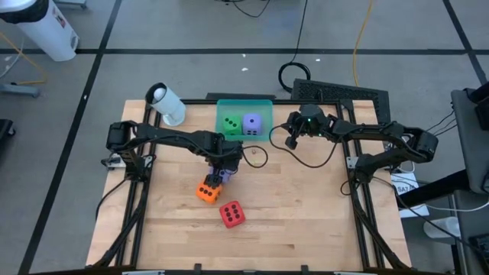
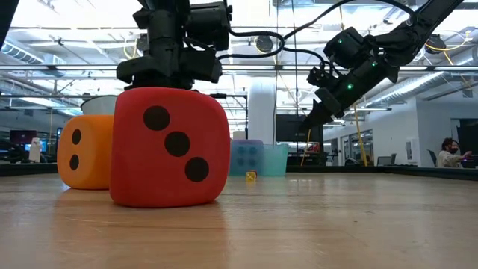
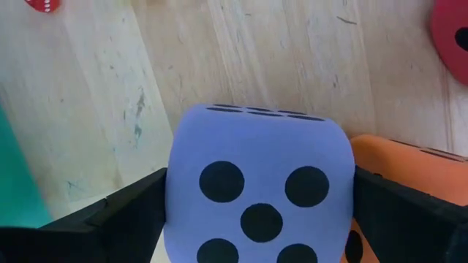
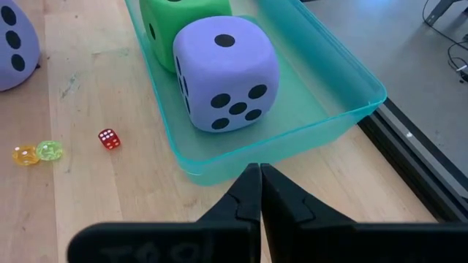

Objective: Pick & Place Dice
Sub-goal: Put the large purple dice into the blue bin

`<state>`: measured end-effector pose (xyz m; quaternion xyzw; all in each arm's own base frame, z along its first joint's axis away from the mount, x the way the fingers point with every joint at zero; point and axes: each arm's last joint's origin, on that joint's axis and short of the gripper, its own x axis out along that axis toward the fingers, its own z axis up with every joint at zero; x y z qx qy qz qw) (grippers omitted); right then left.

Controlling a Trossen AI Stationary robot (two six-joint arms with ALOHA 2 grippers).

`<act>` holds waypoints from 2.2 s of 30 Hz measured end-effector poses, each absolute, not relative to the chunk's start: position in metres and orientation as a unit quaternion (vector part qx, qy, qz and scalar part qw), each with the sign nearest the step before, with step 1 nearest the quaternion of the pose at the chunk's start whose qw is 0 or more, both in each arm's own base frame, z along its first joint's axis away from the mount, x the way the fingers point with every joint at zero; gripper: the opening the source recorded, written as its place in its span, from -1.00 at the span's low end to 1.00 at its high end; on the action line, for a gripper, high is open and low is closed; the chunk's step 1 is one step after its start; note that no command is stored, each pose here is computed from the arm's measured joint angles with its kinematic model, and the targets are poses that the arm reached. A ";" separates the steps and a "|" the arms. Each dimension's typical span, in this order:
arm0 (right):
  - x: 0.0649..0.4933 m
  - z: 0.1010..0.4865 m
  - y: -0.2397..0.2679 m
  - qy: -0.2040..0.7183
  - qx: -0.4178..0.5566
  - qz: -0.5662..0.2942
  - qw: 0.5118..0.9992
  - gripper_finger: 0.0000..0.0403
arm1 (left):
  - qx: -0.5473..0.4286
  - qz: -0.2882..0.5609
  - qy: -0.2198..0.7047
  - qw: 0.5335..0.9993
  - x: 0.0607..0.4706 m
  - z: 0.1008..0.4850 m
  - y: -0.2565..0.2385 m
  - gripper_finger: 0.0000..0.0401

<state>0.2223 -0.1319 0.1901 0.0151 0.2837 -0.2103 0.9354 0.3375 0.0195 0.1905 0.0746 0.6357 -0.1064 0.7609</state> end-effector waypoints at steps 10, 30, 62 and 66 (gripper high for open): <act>0.222 0.190 -0.132 0.284 0.014 -0.210 0.936 -1.00 | 0.109 -0.106 0.607 0.780 0.328 0.214 0.031 0.98; 0.222 0.190 -0.132 0.283 0.016 -0.210 0.936 -1.00 | 0.185 0.157 0.374 0.895 0.287 0.316 0.143 0.98; 0.222 0.190 -0.132 0.283 0.016 -0.211 0.936 -1.00 | 0.127 0.128 0.481 0.858 0.310 0.250 0.196 0.99; 0.222 0.190 -0.132 0.283 0.016 -0.211 0.936 -1.00 | 0.128 0.140 0.483 0.855 0.313 0.251 0.196 0.99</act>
